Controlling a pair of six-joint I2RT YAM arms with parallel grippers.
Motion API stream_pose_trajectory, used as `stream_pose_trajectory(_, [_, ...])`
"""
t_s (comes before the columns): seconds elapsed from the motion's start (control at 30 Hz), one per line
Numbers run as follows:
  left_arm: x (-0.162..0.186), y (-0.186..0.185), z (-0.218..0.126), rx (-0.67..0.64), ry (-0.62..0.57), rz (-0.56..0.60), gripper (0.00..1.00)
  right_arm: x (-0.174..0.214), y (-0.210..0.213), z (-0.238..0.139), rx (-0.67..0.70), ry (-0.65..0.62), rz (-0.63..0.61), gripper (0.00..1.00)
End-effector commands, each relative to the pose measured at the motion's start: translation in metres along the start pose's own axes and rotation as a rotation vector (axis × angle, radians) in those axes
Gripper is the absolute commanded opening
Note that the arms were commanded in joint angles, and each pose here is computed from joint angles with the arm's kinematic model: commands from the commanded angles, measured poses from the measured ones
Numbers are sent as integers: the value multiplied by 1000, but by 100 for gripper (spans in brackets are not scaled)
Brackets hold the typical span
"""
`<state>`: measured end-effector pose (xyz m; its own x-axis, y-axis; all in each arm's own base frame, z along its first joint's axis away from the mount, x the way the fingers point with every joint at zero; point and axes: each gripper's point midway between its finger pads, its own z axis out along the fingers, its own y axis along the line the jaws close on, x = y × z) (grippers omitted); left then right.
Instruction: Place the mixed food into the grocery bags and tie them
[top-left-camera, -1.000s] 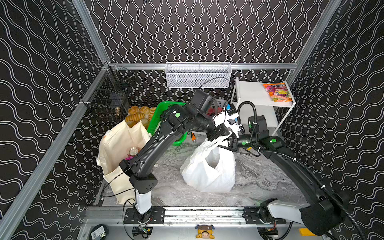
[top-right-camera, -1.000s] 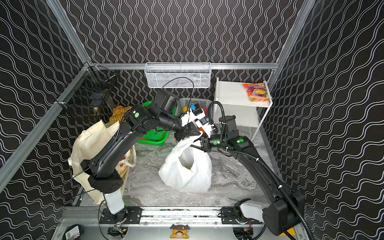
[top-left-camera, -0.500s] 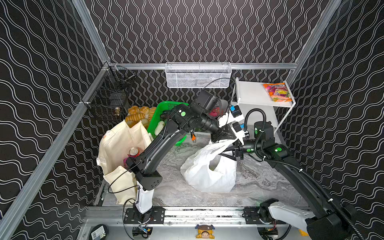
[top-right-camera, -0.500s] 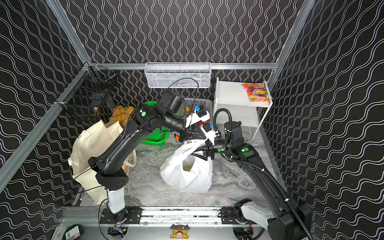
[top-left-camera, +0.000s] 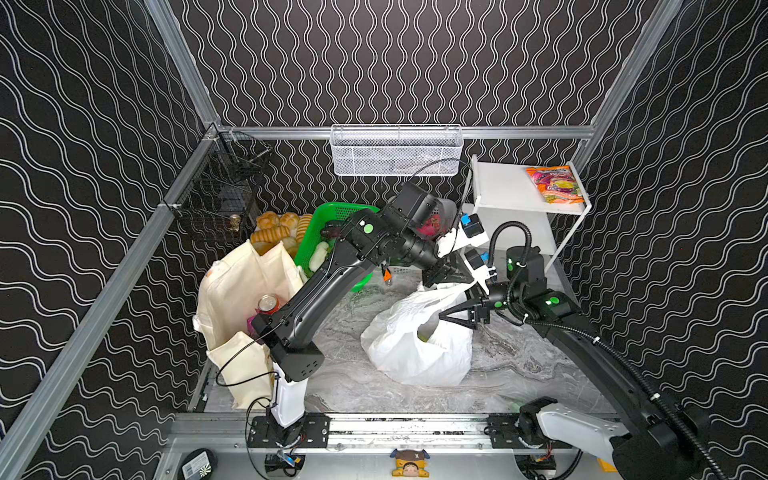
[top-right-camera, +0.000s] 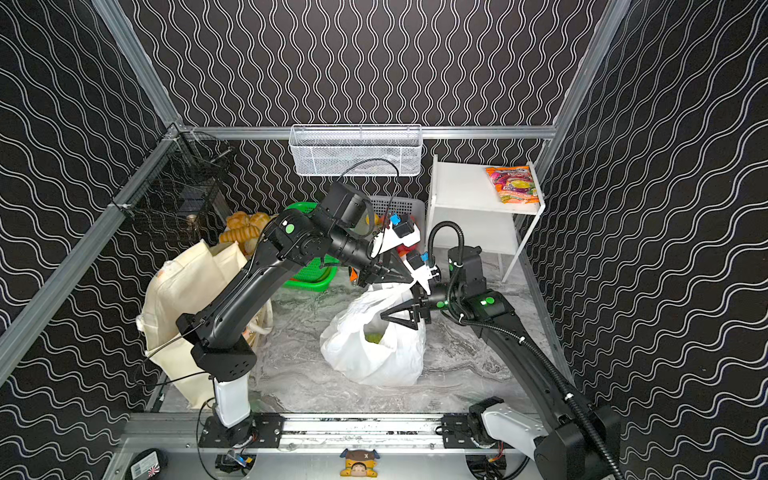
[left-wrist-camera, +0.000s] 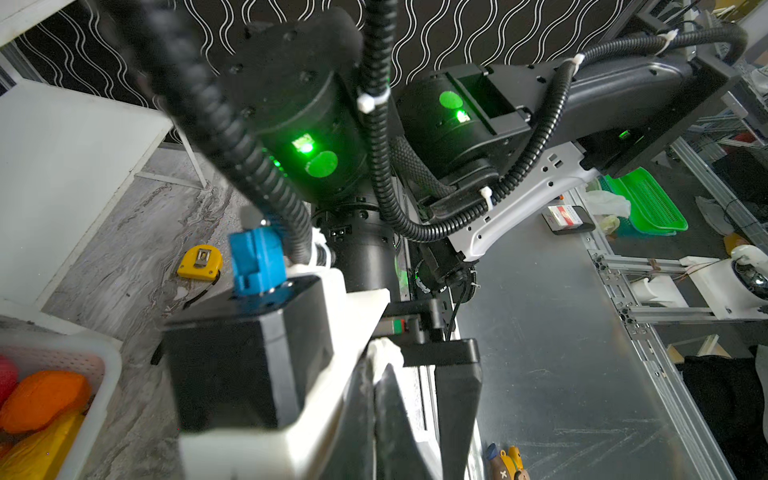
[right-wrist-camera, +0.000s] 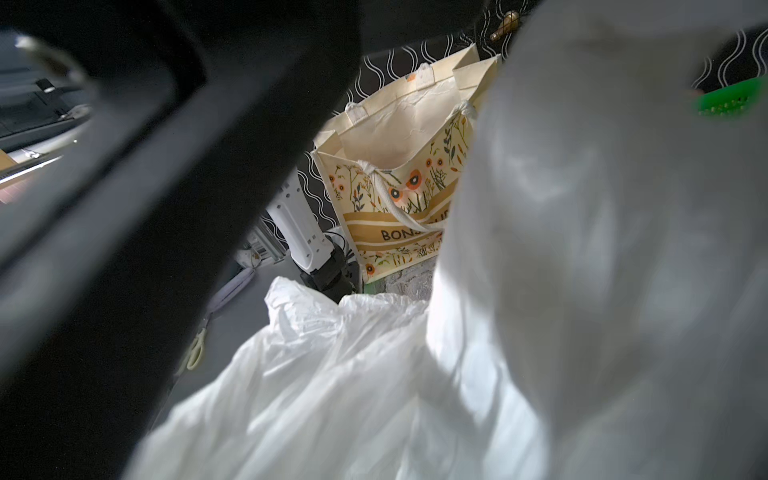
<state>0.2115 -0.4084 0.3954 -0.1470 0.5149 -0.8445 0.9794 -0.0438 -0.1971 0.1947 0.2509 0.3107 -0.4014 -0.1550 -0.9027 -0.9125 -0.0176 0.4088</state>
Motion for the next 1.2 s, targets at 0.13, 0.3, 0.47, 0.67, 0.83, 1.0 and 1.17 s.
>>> stream_pose_trajectory(0.13, [-10,4,2,2,-45,11,0,-26,9,-1,-49,-123,-71,75])
stream_pose_trajectory(0.3, [-15,7,2,-6,-63,5,0,-26,12,-2,-66,-147,-69,82])
stream_pose_trajectory(0.47, [-18,7,5,13,-71,-2,0,-28,15,-2,-79,-158,-65,59])
stream_pose_trajectory(0.67, [-18,11,4,-11,-71,-8,0,-29,7,-2,-45,-193,-25,17])
stream_pose_trajectory(0.83, [-21,22,-5,-120,-81,-4,11,-27,-11,-3,55,-219,21,2])
stream_pose_trajectory(1.0, [-21,21,-23,-205,-94,-29,61,-22,-18,-6,110,-244,38,0])
stream_pose_trajectory(1.17, [-22,31,-55,-392,-153,-82,79,-17,-24,-7,140,-245,53,0])
